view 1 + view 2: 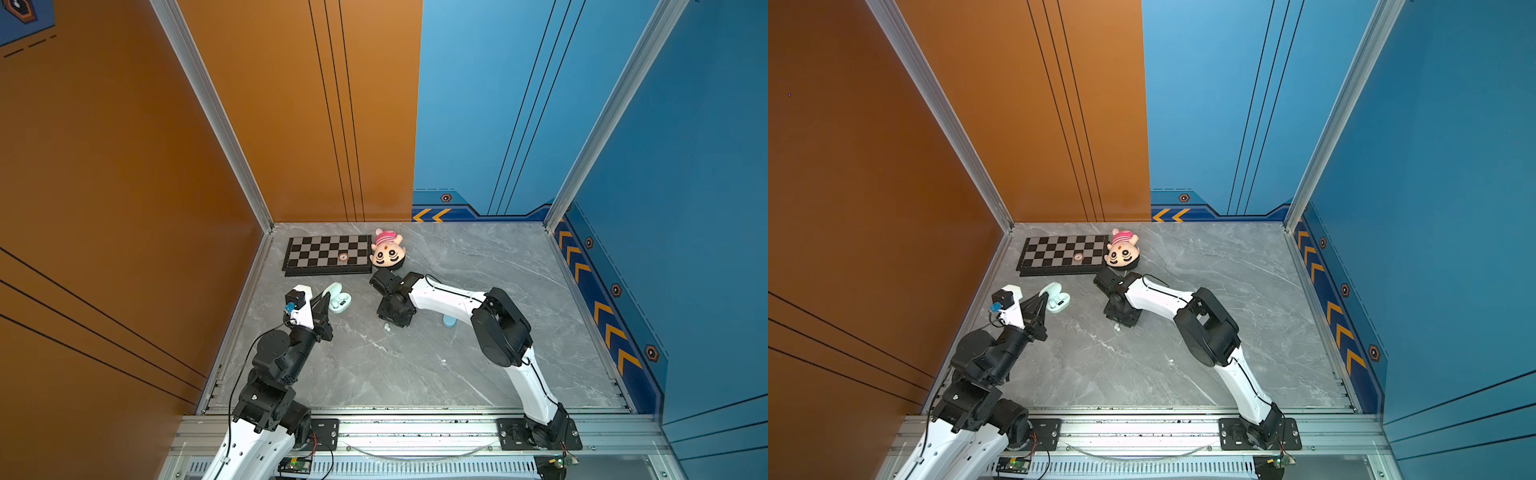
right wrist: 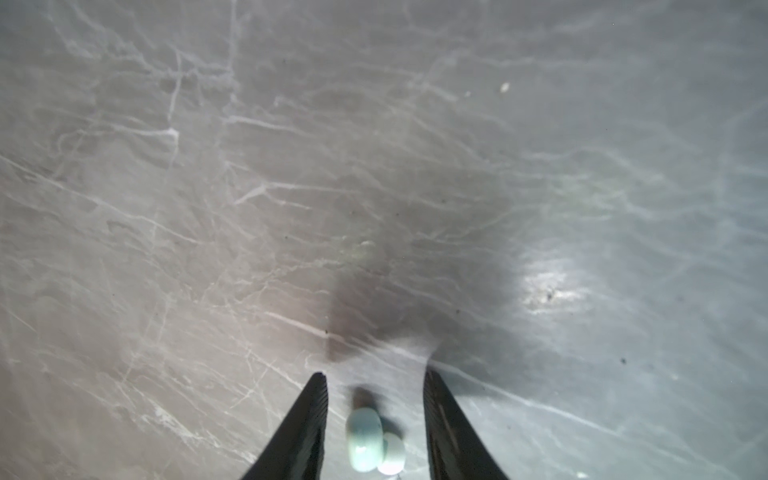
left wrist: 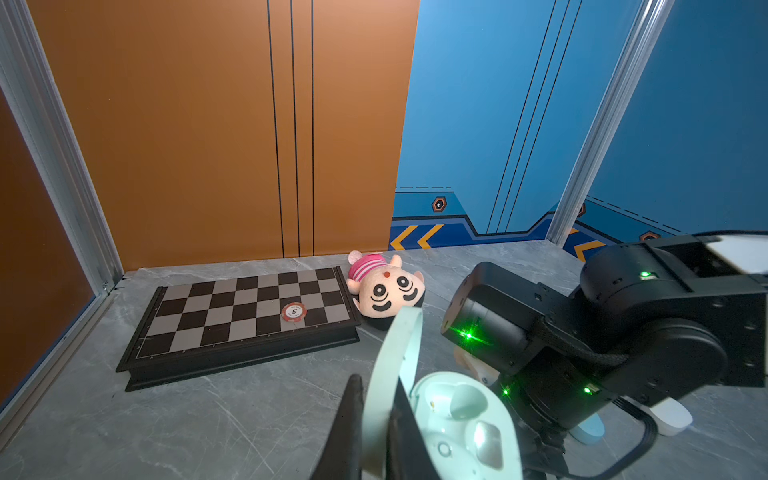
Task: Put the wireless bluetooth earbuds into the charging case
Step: 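Lower the right gripper and close it on the second green earbud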
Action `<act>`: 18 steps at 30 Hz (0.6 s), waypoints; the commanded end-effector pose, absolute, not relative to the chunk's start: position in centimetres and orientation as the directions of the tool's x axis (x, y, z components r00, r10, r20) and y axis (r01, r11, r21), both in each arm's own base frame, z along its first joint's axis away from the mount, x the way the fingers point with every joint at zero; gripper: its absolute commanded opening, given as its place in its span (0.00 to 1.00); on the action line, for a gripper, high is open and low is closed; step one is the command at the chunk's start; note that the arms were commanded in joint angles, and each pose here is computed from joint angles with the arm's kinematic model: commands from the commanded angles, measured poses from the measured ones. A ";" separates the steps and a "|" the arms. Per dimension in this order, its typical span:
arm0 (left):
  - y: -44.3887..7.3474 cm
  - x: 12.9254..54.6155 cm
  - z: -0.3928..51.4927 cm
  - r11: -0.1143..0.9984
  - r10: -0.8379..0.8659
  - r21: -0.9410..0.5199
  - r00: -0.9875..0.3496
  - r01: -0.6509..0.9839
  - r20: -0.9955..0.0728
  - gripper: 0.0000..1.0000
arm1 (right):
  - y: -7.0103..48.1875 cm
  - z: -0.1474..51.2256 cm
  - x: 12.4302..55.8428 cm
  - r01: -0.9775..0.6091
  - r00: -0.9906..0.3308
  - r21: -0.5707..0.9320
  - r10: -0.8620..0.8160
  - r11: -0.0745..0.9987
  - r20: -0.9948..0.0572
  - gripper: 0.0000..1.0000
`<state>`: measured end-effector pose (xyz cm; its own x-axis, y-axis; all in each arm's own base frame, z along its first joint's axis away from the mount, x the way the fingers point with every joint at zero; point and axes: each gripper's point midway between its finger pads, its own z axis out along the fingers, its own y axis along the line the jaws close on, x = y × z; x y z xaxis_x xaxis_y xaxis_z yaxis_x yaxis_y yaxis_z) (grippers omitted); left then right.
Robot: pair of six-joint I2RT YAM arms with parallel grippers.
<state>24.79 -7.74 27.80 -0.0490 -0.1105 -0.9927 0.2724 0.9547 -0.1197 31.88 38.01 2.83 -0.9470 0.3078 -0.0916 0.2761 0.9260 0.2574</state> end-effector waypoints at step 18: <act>-7.6 24.7 28.6 0.951 -0.130 -0.131 -0.021 0.282 -0.991 0.00 | 38.7 1.3 29.7 0.090 -0.989 0.119 0.103 0.989 -0.103 0.28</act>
